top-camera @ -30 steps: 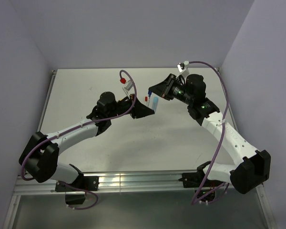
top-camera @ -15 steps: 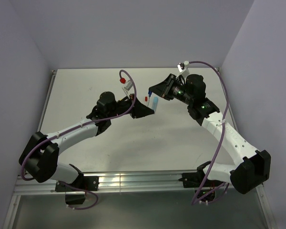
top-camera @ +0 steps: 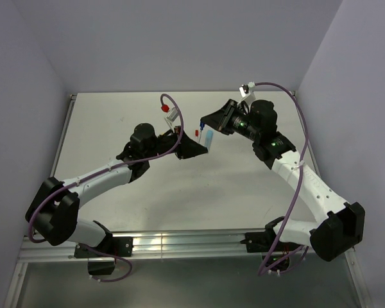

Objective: Insert the pens into the pen caps

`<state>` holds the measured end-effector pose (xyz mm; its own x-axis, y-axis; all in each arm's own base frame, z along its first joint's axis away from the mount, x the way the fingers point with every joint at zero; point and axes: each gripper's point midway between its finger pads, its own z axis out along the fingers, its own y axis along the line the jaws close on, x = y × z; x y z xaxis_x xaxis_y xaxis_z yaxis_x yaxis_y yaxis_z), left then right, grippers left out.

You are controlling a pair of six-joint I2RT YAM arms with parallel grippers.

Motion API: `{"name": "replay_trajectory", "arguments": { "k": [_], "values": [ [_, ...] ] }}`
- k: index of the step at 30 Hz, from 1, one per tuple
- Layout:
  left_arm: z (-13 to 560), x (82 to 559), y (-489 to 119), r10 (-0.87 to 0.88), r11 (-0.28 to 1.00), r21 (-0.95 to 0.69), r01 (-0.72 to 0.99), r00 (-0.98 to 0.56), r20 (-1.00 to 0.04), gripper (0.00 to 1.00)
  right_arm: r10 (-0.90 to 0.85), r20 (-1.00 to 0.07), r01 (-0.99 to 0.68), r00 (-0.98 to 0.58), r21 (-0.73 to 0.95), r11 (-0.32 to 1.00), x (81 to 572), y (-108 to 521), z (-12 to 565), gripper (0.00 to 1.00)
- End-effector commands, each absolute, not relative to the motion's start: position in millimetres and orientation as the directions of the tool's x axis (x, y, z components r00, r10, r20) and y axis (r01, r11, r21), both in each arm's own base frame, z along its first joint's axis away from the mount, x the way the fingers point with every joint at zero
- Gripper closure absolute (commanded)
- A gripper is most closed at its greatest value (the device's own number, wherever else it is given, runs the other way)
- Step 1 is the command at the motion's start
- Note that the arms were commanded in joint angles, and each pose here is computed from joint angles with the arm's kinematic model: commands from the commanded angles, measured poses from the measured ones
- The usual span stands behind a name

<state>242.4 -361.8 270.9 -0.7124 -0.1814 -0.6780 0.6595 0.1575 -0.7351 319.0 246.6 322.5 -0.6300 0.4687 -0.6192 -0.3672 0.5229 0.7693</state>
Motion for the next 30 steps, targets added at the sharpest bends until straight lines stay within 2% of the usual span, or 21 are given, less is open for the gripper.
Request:
{"name": "replay_trajectory", "arguments": {
  "k": [1, 30],
  "values": [
    [281.5, 242.9, -362.0, -0.203, 0.129, -0.711, 0.691, -0.684, -0.701, 1.0, 0.49, -0.659, -0.423, -0.571, 0.747, 0.512, 313.0, 242.7, 350.6, 1.0],
    [284.2, 243.8, -361.2, -0.201, 0.147, -0.692, 0.707, -0.664, -0.721, 1.0, 0.472, -0.646, -0.435, -0.6, 0.759, 0.485, 303.4, 247.7, 348.3, 1.0]
  ]
}}
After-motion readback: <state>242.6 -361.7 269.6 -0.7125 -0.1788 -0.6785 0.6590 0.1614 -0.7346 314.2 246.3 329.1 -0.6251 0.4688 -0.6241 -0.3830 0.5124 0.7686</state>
